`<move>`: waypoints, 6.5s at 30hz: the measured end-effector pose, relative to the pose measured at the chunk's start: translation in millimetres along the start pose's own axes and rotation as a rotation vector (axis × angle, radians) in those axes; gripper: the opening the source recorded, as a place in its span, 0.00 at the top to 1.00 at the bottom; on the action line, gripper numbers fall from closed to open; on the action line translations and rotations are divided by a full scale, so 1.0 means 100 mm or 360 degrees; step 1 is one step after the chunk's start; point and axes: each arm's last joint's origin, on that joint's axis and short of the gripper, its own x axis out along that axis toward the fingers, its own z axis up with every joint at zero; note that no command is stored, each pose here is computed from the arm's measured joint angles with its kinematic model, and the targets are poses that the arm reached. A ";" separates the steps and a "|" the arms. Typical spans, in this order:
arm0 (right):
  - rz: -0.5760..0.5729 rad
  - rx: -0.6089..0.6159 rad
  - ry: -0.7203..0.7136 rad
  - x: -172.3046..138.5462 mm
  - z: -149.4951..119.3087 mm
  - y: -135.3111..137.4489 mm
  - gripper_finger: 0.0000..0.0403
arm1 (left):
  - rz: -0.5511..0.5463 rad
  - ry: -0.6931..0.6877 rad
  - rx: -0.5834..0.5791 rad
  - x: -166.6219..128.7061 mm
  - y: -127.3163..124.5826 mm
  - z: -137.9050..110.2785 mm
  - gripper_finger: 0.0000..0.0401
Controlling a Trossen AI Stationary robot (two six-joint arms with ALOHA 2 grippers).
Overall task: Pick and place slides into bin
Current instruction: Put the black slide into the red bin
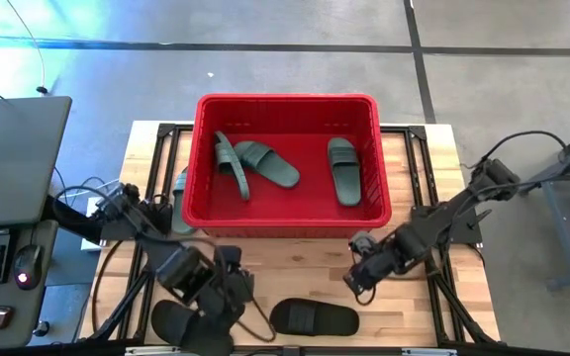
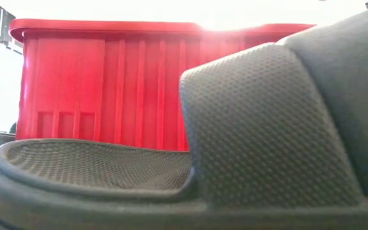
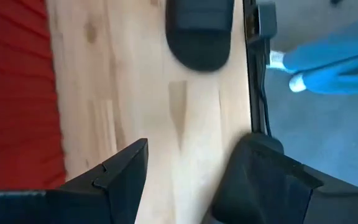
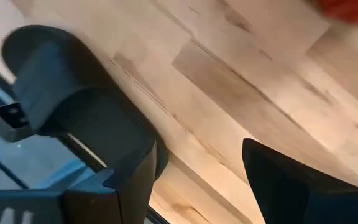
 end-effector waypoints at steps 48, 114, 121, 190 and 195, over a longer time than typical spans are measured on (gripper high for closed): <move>0.0913 -0.0153 -0.0026 1.54 -0.08 1.05 0.73 | -0.0303 0.0086 -0.0021 0.62 -0.73 -0.02 0.39; 0.0555 -0.0169 -0.0575 0.32 2.85 -0.95 1.00 | -0.0204 -0.0061 -0.0367 0.67 -0.20 0.40 0.39; 0.0666 -0.0343 -0.0431 0.41 2.84 -0.95 0.99 | -0.0205 -0.0059 -0.0403 0.67 -0.19 0.40 0.39; 0.0852 -0.0987 -0.0824 -1.09 2.37 -0.82 0.70 | 0.0287 0.1449 -0.0986 1.62 -0.85 -0.62 0.39; 0.0852 -0.0976 -0.0811 -1.09 2.37 -0.83 0.71 | 0.0349 0.1493 -0.1010 1.77 -0.87 -0.65 0.39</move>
